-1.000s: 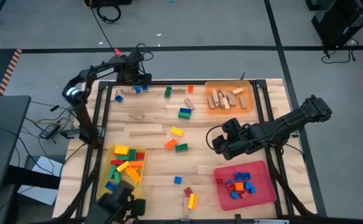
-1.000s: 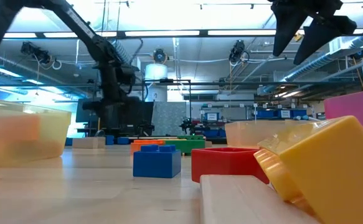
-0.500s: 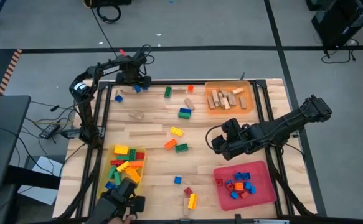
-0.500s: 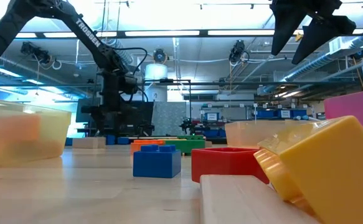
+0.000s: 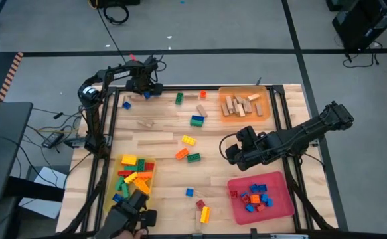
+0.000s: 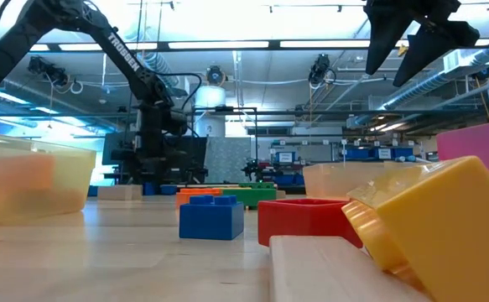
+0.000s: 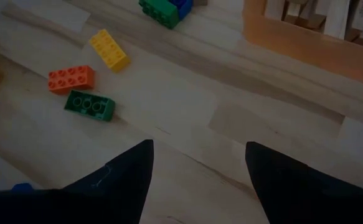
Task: Sort blocks by size
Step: Put the small blue game piece into the red bin
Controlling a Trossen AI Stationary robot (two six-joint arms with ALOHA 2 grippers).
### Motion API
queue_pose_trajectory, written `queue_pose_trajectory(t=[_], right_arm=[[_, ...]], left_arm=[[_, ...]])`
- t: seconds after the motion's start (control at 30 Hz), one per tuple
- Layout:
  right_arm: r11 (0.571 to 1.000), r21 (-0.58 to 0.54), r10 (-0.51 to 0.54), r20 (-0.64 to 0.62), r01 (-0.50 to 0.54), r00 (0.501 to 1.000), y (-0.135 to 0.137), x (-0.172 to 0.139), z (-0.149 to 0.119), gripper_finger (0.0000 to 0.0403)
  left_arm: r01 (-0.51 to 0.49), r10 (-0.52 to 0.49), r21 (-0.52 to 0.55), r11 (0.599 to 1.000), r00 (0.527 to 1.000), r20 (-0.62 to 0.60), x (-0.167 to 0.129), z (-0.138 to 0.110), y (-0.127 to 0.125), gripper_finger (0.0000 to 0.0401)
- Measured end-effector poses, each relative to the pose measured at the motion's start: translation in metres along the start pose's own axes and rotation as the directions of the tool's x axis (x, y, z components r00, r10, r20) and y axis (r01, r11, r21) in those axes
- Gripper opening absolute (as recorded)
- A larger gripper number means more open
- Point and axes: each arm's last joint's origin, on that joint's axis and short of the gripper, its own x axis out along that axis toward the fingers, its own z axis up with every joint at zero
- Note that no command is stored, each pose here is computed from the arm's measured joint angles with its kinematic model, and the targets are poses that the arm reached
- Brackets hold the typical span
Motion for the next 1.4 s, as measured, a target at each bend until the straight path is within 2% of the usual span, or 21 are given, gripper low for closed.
queue_pose_trajectory(t=[0.2, 0.5, 0.73, 0.93, 1.03, 1.2, 1.4], right_arm=[[1.0, 0.0, 0.0, 0.0, 0.0, 1.0, 0.0, 0.0, 0.0, 0.0268], [1.0, 0.0, 0.0, 0.0, 0.0, 1.0, 0.0, 0.0, 0.0, 0.0267], [1.0, 0.0, 0.0, 0.0, 0.0, 1.0, 0.0, 0.0, 0.0, 0.0266], [1.0, -0.021, -0.001, 0.0, 0.001, 1.0, 0.0, 0.0, 0.0, 0.0266], [0.999, -0.046, -0.011, -0.002, 0.011, 1.0, -0.001, -0.001, -0.002, 0.0266], [0.996, -0.073, -0.053, -0.009, 0.052, 0.999, -0.006, -0.004, -0.008, 0.0262], [0.992, -0.099, -0.079, 0.006, 0.079, 0.997, -0.012, -0.014, -0.023, 0.0253]], left_arm=[[0.001, -0.001, 0.001, 1.0, 1.0, 0.002, 0.0, 0.0, 0.0, 0.0231], [0.001, -0.001, 0.003, 1.0, 1.0, 0.003, 0.0, 0.0, 0.0, 0.0166], [-0.008, 0.008, 0.009, 1.0, 1.0, -0.018, 0.0, -0.002, 0.001, 0.017], [-0.014, 0.019, 0.059, 0.998, 0.996, -0.088, -0.002, -0.011, -0.002, 0.017], [-0.014, 0.025, 0.101, 0.995, 0.994, -0.103, -0.008, -0.019, -0.011, 0.017], [0.009, -0.001, 0.185, 0.983, 0.999, -0.045, -0.031, -0.039, -0.039, 0.017], [0.066, -0.08, 0.289, 0.955, 0.996, 0.036, -0.072, -0.081, -0.081, 0.017]])
